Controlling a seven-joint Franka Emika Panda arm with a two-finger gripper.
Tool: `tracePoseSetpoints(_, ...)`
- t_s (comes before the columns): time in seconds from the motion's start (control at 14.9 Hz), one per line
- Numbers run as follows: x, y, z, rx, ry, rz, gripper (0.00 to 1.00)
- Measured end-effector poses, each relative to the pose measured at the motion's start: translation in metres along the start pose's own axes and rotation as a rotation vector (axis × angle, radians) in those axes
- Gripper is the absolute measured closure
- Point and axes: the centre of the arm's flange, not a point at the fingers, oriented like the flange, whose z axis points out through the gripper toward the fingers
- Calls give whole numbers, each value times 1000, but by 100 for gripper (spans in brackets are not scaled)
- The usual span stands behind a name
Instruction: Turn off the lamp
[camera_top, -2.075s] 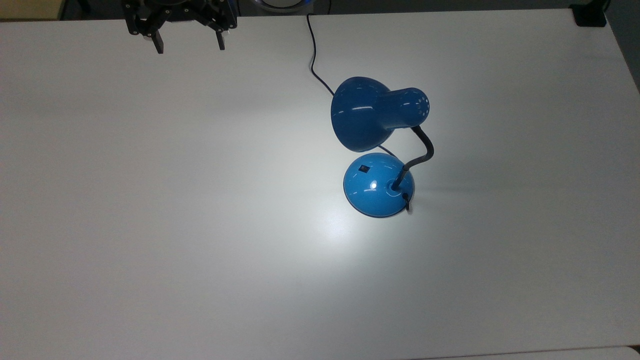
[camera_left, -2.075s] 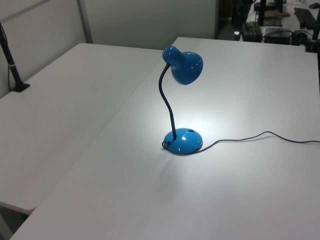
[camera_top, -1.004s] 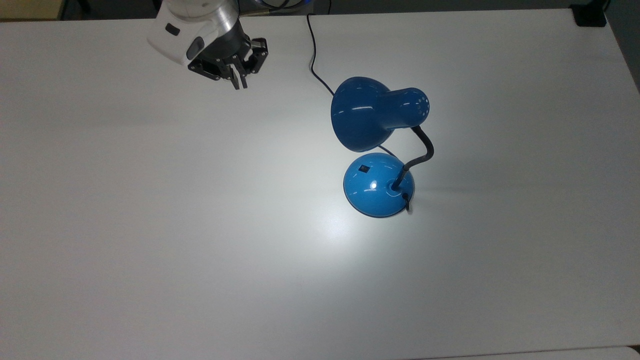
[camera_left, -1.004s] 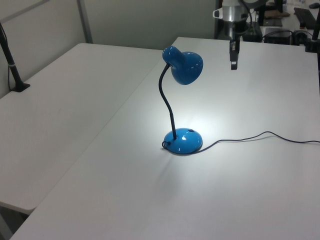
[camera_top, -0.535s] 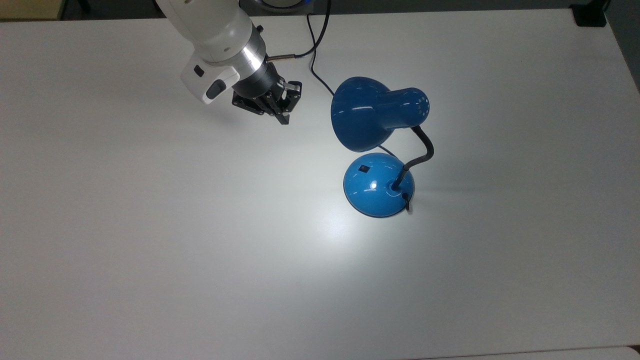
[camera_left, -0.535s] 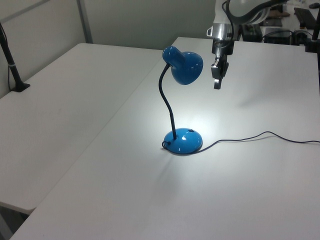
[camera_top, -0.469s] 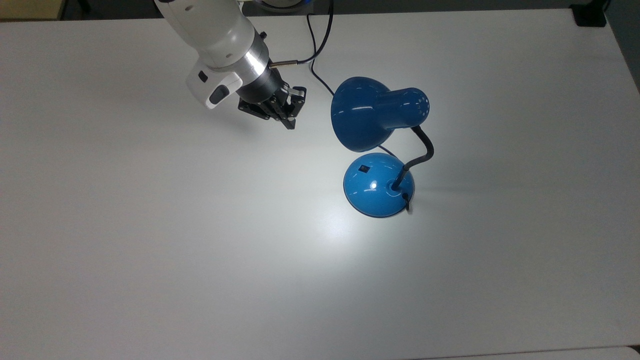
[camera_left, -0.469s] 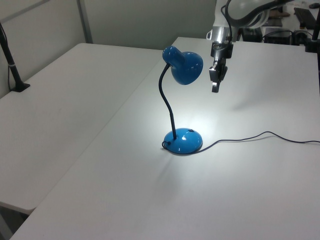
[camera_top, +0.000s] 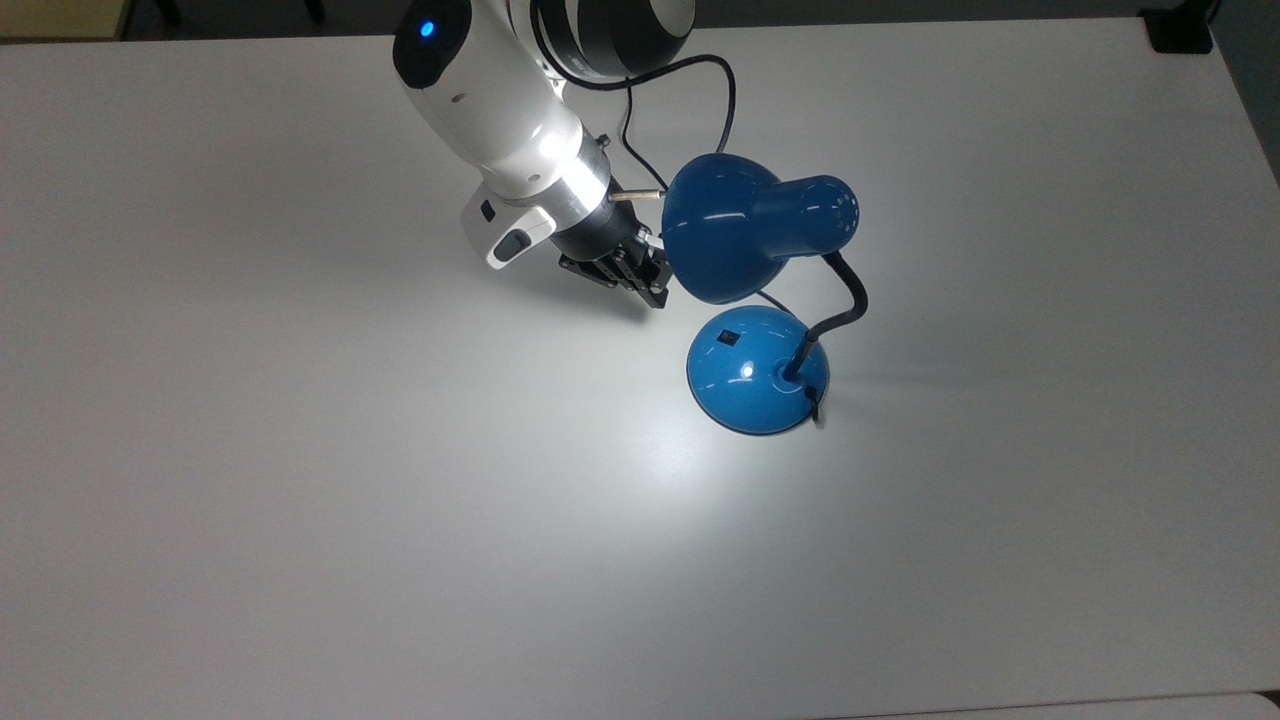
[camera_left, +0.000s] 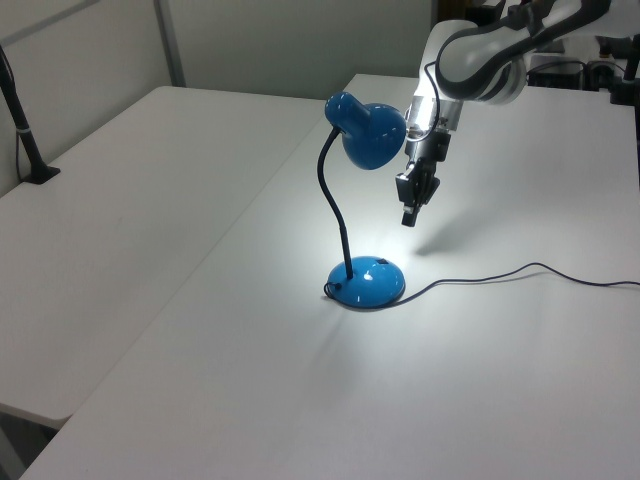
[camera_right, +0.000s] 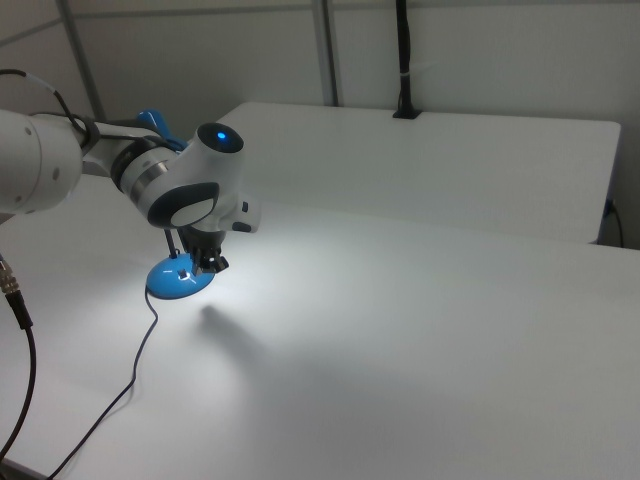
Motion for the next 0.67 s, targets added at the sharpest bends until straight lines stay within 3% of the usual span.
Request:
tracePoseSetpoints(0.33,0,-12,19,97,33,97,99)
tracePoseSetpoints(0.67,-4,-18,38,127,28,141,99)
